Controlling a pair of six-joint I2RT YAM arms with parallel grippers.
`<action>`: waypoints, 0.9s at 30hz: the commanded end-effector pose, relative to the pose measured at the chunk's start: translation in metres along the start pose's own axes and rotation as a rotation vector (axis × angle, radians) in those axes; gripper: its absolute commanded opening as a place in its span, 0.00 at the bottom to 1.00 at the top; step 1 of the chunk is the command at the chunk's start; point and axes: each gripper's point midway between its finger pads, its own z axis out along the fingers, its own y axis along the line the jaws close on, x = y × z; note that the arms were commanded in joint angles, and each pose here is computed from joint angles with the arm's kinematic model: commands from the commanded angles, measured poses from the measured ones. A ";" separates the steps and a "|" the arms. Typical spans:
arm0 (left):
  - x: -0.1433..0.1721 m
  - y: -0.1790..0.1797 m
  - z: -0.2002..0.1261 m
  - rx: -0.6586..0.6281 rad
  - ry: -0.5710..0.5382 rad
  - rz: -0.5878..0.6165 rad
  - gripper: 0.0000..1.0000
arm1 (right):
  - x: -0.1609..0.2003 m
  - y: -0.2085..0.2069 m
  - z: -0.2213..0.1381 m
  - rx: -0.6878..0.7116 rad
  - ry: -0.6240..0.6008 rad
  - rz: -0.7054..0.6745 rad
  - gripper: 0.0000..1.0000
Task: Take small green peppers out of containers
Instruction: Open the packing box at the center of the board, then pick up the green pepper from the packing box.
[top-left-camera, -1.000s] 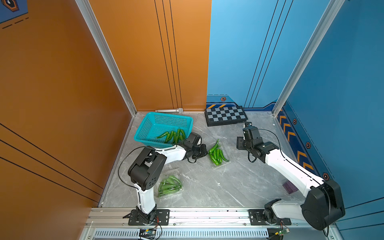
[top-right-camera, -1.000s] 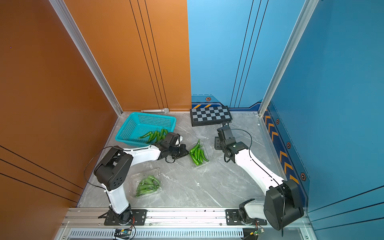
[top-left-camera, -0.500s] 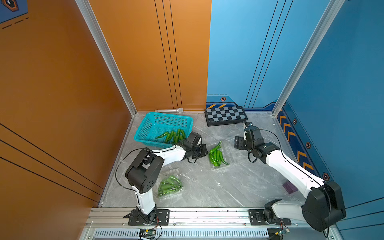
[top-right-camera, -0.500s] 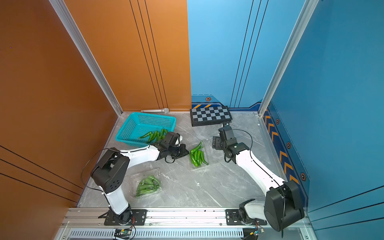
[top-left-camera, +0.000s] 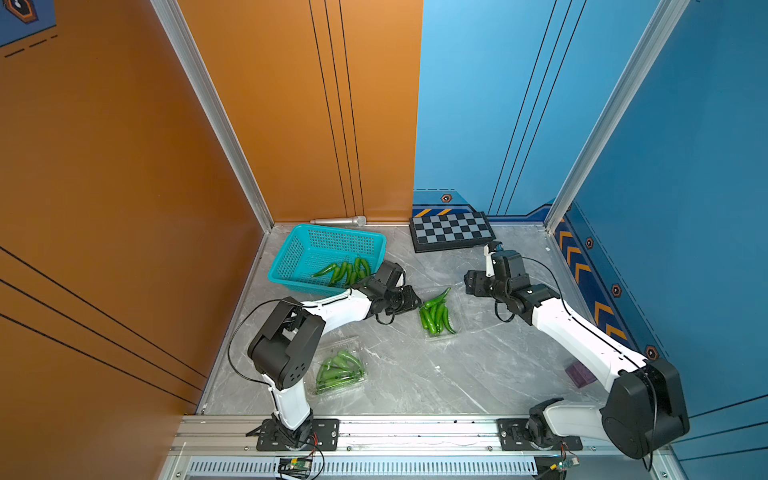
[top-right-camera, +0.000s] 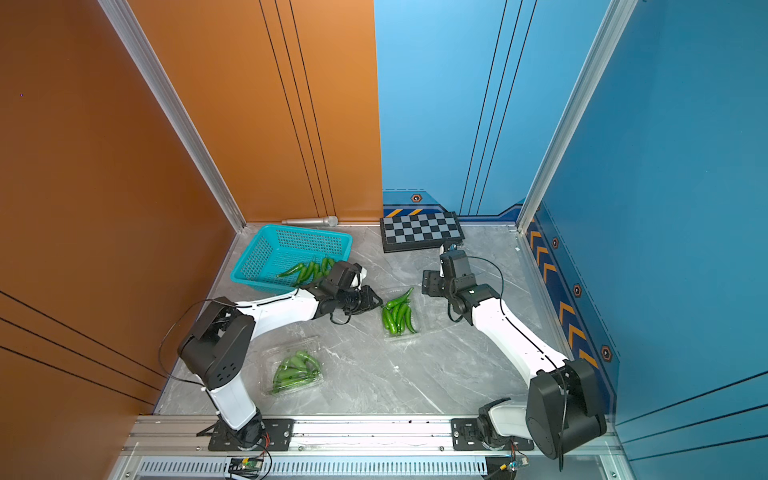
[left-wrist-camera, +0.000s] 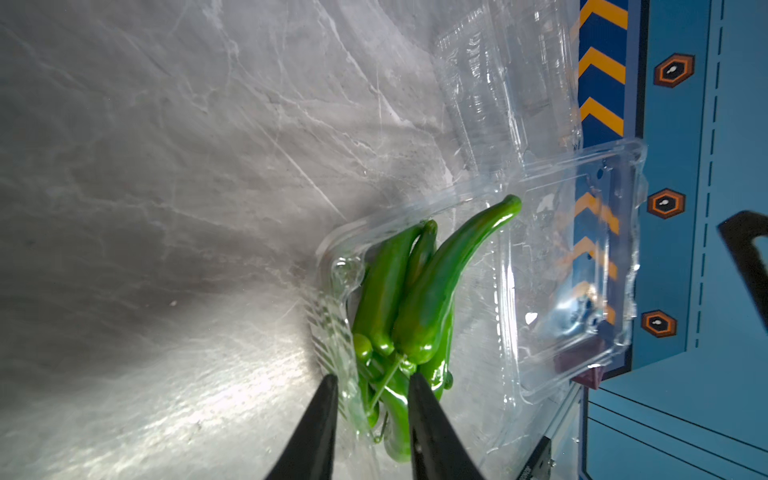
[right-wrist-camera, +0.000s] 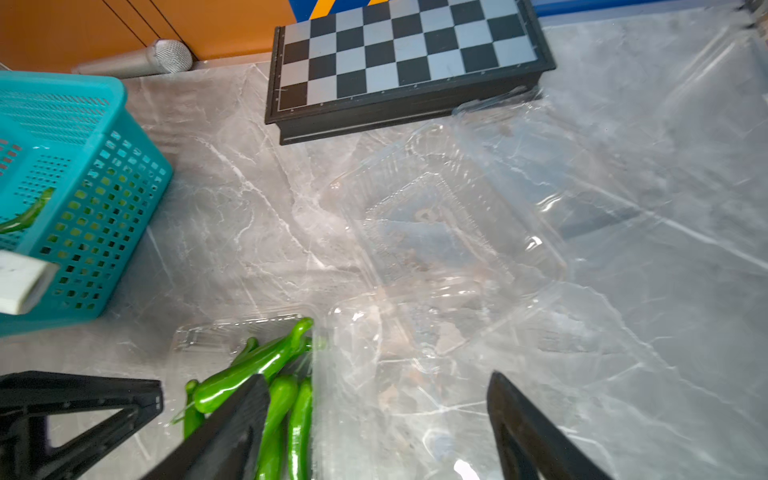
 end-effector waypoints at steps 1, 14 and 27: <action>-0.003 -0.010 -0.008 0.004 -0.017 0.031 0.38 | 0.015 0.027 0.009 -0.108 0.069 0.011 0.72; -0.024 -0.021 -0.066 -0.009 -0.161 0.114 0.43 | 0.062 0.093 0.033 -0.200 0.208 -0.104 0.56; -0.043 0.036 -0.134 -0.135 -0.321 0.082 0.53 | 0.076 0.121 0.053 -0.242 0.262 0.053 0.54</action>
